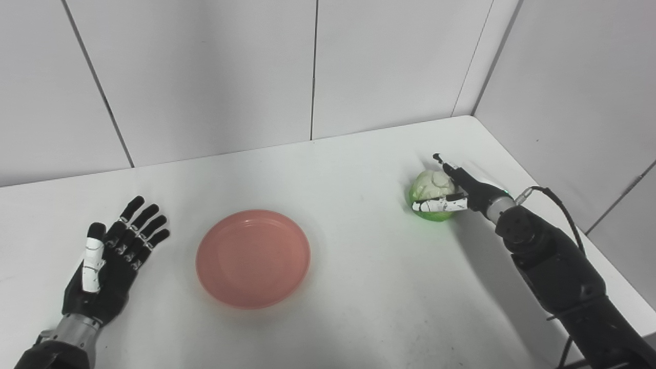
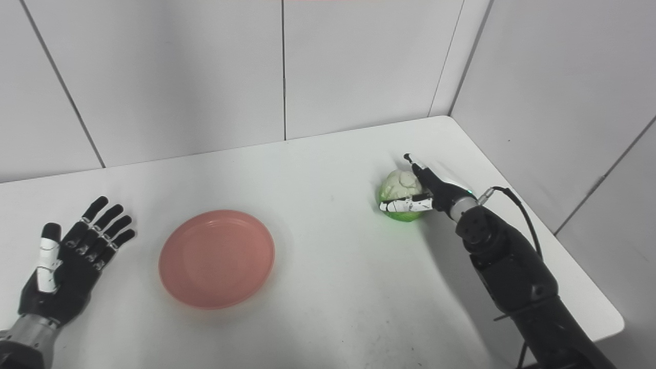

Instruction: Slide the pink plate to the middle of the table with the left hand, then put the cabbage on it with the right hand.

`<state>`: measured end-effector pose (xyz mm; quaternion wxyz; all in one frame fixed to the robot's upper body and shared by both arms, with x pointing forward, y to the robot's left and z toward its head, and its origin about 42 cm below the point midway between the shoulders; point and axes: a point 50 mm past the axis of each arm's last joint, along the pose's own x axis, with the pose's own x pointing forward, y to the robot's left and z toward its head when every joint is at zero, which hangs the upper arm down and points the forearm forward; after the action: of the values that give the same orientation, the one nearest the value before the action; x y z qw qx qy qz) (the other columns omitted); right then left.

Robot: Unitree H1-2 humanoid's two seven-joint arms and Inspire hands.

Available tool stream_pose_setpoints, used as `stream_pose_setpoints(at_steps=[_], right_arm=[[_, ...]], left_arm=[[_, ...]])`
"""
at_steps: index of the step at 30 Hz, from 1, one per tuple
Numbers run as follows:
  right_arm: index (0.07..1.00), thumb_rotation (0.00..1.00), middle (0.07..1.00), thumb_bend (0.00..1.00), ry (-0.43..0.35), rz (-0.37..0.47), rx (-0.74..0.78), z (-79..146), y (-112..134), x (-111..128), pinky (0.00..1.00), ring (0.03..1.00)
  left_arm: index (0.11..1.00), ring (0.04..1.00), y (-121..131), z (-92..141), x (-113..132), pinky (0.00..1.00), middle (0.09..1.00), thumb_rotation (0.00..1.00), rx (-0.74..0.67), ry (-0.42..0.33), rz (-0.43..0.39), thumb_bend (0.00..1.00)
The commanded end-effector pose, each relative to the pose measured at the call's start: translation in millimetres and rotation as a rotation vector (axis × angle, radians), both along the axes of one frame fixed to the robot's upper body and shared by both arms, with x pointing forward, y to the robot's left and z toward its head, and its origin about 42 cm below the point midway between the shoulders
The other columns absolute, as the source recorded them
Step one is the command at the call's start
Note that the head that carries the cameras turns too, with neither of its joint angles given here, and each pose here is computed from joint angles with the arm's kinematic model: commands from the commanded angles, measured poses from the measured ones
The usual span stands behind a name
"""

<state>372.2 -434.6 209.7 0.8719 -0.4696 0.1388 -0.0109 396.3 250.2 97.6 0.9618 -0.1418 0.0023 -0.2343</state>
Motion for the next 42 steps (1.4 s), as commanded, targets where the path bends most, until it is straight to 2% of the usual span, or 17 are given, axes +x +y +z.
stream_pose_setpoints(at_steps=[1, 7, 9, 10, 11, 12, 13, 14, 16, 20, 31, 36, 42], right_arm=[[1.000, 0.52, 1.000, 1.00, 0.020, -0.013, -0.029, 16, -4, 4, 0.87, 0.979], [0.975, 0.49, 0.991, 1.00, 0.079, -0.008, -0.031, 16, -2, 7, 0.88, 0.967], [0.940, 0.41, 0.943, 1.00, 0.056, 0.003, -0.057, 16, -1, 7, 0.84, 0.915], [0.895, 0.30, 0.890, 1.00, 0.040, 0.008, -0.070, 15, 0, 7, 0.80, 0.862], [0.880, 0.26, 0.871, 1.00, 0.011, 0.009, -0.100, 14, 0, 7, 0.79, 0.844], [0.797, 0.14, 0.803, 0.94, -0.016, 0.011, -0.129, 13, 0, 7, 0.76, 0.784], [0.709, 0.06, 0.729, 0.87, -0.038, 0.010, -0.148, 12, 0, 8, 0.72, 0.715], [0.577, 0.07, 0.646, 0.66, -0.058, 0.008, -0.155, 11, 0, 8, 0.65, 0.642], [0.505, 0.01, 0.511, 0.55, -0.083, -0.010, -0.151, 9, -2, 9, 0.50, 0.519], [0.502, 0.00, 0.469, 0.53, -0.114, -0.030, -0.165, 7, -1, 10, 0.43, 0.470], [0.493, 0.00, 0.479, 0.53, -0.164, -0.048, -0.154, 1, 2, 12, 0.43, 0.478], [0.506, 0.00, 0.462, 0.53, -0.187, -0.059, -0.113, 4, 3, 13, 0.41, 0.460], [0.490, 0.00, 0.485, 0.53, -0.230, -0.077, -0.053, 11, 2, 12, 0.45, 0.482]], left_arm=[[0.929, 0.913, 13, -40, -27, 0.89, 0.927, 0.85, 0.044, 0.168, 0.024, 0.88], [0.923, 0.906, 11, -39, -28, 0.88, 0.919, 0.85, 0.051, 0.162, 0.032, 0.88], [0.925, 0.908, 11, -40, -29, 0.89, 0.922, 0.85, 0.050, 0.160, 0.030, 0.88], [0.926, 0.910, 12, -40, -29, 0.89, 0.924, 0.85, 0.049, 0.160, 0.029, 0.88], [0.927, 0.910, 12, -40, -29, 0.89, 0.924, 0.85, 0.049, 0.161, 0.029, 0.88], [0.928, 0.911, 12, -40, -29, 0.89, 0.925, 0.85, 0.049, 0.161, 0.028, 0.88], [0.930, 0.912, 12, -39, -29, 0.89, 0.927, 0.85, 0.048, 0.161, 0.028, 0.88], [0.932, 0.915, 12, -39, -29, 0.89, 0.929, 0.85, 0.048, 0.161, 0.026, 0.88], [0.926, 0.910, 12, -39, -29, 0.89, 0.923, 0.85, 0.055, 0.161, 0.030, 0.88], [0.929, 0.915, 12, -39, -29, 0.89, 0.927, 0.85, 0.047, 0.168, 0.024, 0.87], [0.928, 0.914, 10, -38, -29, 0.89, 0.925, 0.86, 0.059, 0.164, 0.027, 0.88], [0.930, 0.915, 8, -37, -30, 0.89, 0.928, 0.86, 0.059, 0.163, 0.029, 0.87], [0.932, 0.919, 6, -37, -31, 0.89, 0.930, 0.86, 0.054, 0.168, 0.029, 0.87]])
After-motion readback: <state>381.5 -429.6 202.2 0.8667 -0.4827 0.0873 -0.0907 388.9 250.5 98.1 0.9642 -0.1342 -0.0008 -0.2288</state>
